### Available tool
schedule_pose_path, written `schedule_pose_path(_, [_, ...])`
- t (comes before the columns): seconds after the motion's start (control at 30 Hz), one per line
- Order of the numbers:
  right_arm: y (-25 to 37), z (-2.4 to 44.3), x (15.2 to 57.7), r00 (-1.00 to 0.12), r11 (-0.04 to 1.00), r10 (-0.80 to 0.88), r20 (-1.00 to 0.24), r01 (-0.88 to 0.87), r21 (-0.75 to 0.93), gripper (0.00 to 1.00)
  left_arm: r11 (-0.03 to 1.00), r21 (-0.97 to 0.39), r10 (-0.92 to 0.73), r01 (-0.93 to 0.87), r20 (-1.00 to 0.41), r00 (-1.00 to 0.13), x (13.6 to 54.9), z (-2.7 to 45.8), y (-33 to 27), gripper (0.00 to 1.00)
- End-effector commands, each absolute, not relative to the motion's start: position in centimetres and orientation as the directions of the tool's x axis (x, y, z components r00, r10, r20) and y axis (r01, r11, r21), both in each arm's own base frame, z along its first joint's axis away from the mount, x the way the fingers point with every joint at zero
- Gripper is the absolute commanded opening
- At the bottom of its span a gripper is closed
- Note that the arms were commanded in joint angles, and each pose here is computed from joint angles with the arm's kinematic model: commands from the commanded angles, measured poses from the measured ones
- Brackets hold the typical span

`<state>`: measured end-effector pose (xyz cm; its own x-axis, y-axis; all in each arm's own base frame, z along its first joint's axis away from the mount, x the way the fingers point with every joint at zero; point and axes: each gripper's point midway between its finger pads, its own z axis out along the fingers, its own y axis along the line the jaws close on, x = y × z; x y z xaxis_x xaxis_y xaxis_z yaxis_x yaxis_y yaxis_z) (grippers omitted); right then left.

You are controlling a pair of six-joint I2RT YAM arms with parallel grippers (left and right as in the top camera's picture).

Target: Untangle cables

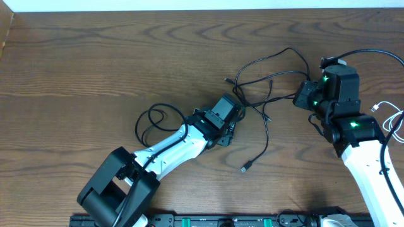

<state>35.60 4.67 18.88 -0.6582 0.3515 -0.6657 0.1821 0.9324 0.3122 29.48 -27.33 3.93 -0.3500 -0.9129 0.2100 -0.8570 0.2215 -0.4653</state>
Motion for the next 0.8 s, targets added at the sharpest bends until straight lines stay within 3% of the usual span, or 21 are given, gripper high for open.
schedule_pose_path(0.0, [5.0, 19.5, 35.9, -0.655, 0.937, 0.338, -0.676, 0.164, 0.31, 0.04, 0.228, -0.475, -0.936, -0.85, 0.135, -0.326, 29.8, 3.1, -26.4, 0.54])
schedule_pose_path(0.1, [5.0, 19.5, 35.9, -0.655, 0.937, 0.338, -0.676, 0.164, 0.31, 0.04, 0.235, -0.472, -0.939, -0.85, 0.116, -0.324, 29.8, 2.7, -26.3, 0.54])
schedule_pose_path(0.4, [5.0, 19.5, 35.8, -0.655, 0.937, 0.338, -0.675, 0.164, 0.31, 0.04, 0.27, -0.454, -0.929, -0.849, 0.108, -0.353, 29.5, 1.8, -26.4, 0.1])
schedule_pose_path(0.53, [5.0, 19.5, 35.8, -0.655, 0.937, 0.338, -0.676, 0.164, 0.309, 0.05, 0.435, -0.464, -0.861, -0.772, 0.038, -0.507, 29.5, 2.2, -26.2, 0.08])
schedule_pose_path(0.63, [5.0, 19.5, 35.8, -0.655, 0.937, 0.338, -0.676, 0.164, 0.309, 0.05, 0.512, -0.489, -0.783, -0.706, 0.073, -0.618, 29.3, 3.5, -27.0, 0.08])
schedule_pose_path(0.77, [4.8, 19.4, 35.9, -0.652, 0.938, 0.337, -0.679, 0.171, 0.301, 0.06, 0.664, -0.604, -0.548, -0.44, 0.006, -0.836, 29.7, 7.6, -27.5, 0.07])
